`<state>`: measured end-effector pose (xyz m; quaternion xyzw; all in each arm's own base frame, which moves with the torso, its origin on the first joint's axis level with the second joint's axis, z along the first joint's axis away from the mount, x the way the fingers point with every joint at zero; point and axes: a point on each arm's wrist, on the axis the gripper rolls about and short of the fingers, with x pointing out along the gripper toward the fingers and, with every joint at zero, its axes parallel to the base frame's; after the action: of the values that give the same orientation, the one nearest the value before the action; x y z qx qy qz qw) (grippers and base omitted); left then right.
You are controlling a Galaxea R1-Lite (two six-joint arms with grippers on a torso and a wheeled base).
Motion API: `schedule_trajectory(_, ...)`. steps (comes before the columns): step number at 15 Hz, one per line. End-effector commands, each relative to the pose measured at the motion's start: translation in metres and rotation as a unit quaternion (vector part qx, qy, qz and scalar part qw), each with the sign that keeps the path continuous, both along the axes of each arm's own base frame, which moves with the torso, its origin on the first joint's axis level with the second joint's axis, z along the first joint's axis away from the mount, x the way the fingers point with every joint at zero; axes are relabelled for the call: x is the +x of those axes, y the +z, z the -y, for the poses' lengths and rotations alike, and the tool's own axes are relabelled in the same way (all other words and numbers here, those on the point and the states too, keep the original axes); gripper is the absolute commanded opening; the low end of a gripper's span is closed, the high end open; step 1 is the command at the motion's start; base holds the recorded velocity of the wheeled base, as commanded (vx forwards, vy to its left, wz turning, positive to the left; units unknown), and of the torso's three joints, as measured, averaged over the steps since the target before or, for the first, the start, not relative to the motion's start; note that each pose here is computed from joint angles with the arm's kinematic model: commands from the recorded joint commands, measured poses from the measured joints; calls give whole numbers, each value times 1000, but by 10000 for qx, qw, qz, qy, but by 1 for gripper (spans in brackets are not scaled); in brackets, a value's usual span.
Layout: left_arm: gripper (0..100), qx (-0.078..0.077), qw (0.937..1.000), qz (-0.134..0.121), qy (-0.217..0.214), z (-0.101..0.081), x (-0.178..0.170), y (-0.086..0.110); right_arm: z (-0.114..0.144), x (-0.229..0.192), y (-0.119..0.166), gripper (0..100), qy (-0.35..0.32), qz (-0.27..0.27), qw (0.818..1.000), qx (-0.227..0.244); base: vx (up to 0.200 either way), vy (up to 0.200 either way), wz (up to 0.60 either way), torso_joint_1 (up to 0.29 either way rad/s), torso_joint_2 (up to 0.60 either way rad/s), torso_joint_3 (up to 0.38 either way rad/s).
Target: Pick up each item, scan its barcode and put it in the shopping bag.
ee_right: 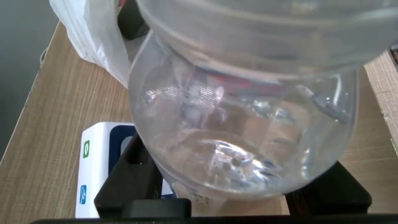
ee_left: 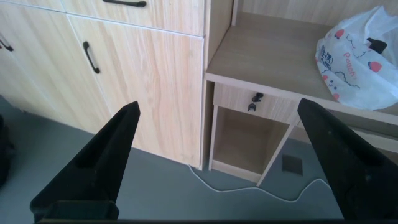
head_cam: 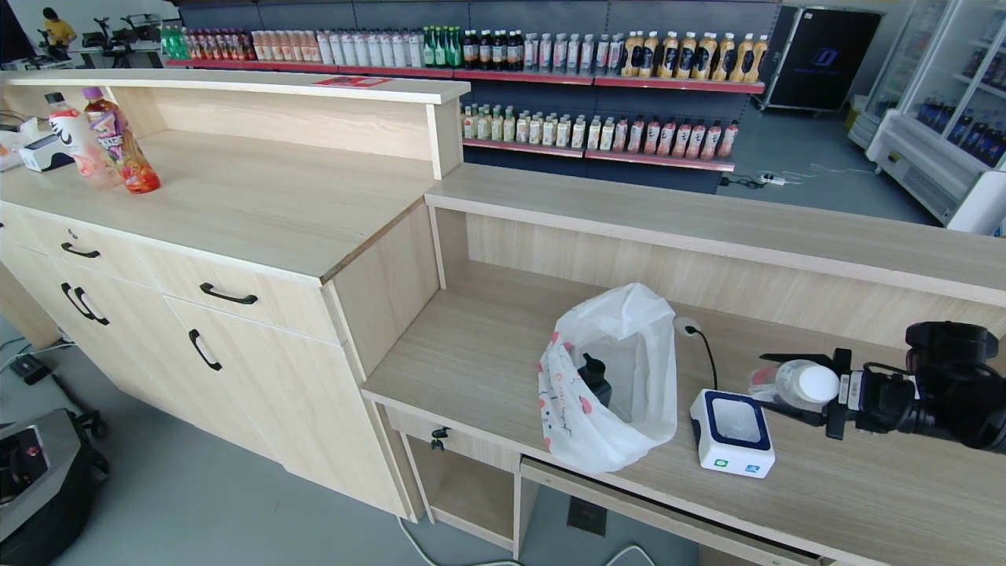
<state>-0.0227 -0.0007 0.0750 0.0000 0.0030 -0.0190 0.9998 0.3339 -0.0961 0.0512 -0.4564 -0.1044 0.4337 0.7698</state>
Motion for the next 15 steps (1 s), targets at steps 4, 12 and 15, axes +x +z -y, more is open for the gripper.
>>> schedule_trajectory(4,100,0,10000,-1,-1,0,0,0,0,-1,-4,0,-13,-73,10000,17,0,0,0,0,0,0)
schedule_trajectory(12,100,0,10000,-1,-1,0,0,0,0,-1,-9,0,-23,-166,9998,50,0,0,0,0,0,0)
schedule_trajectory(15,100,0,10000,-1,-1,0,0,0,-3,3,-14,0,27,-214,9997,70,0,0,0,0,0,0)
